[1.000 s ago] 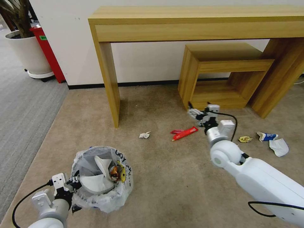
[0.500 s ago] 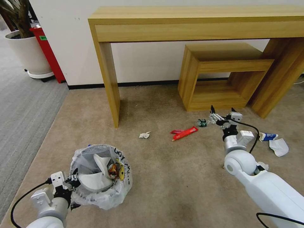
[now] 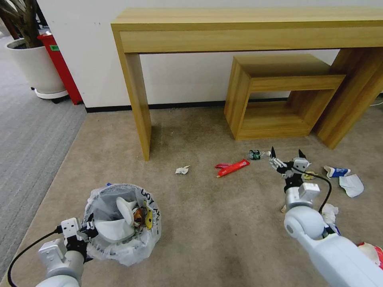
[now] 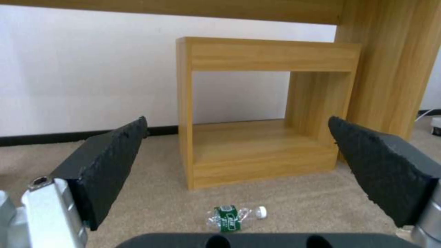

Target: Pick up the trash bin and place the garbage on the floor into it.

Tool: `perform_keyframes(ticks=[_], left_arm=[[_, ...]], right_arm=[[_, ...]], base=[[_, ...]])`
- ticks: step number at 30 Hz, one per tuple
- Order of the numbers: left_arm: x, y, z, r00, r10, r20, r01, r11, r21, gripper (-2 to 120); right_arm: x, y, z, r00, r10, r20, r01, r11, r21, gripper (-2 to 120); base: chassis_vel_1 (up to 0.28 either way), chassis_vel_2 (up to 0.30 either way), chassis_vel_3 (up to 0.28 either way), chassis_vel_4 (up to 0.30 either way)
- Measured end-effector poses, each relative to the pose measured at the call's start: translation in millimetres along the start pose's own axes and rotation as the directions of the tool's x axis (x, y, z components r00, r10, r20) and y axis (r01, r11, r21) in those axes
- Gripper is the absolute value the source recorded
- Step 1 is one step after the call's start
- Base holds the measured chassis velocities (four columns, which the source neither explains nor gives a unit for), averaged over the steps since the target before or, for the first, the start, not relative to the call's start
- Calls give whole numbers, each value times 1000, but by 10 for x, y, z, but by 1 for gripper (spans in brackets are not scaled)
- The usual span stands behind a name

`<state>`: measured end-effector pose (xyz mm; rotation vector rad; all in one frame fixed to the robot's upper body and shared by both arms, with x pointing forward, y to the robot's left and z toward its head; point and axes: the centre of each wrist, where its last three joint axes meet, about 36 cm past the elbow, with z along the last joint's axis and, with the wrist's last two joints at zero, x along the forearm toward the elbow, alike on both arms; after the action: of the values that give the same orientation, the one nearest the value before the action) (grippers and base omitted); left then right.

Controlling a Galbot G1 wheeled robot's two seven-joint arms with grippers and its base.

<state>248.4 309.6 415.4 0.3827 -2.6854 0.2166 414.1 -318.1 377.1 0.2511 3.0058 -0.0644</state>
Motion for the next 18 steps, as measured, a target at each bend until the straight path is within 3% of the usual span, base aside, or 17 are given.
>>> perform_keyframes(ticks=[9,18], left_arm=[[39,-5,50,1000,-11,-3,11,1000,4,0],[16,27,43,1000,-20,1,20,1000,7,0]], right_arm=[[125,-192,168,1000,-10,16,10,999,53,100],[123,-189,260,1000,-14,7,14,998,64,100]], base=[[0,0,0,0],[0,0,0,0]])
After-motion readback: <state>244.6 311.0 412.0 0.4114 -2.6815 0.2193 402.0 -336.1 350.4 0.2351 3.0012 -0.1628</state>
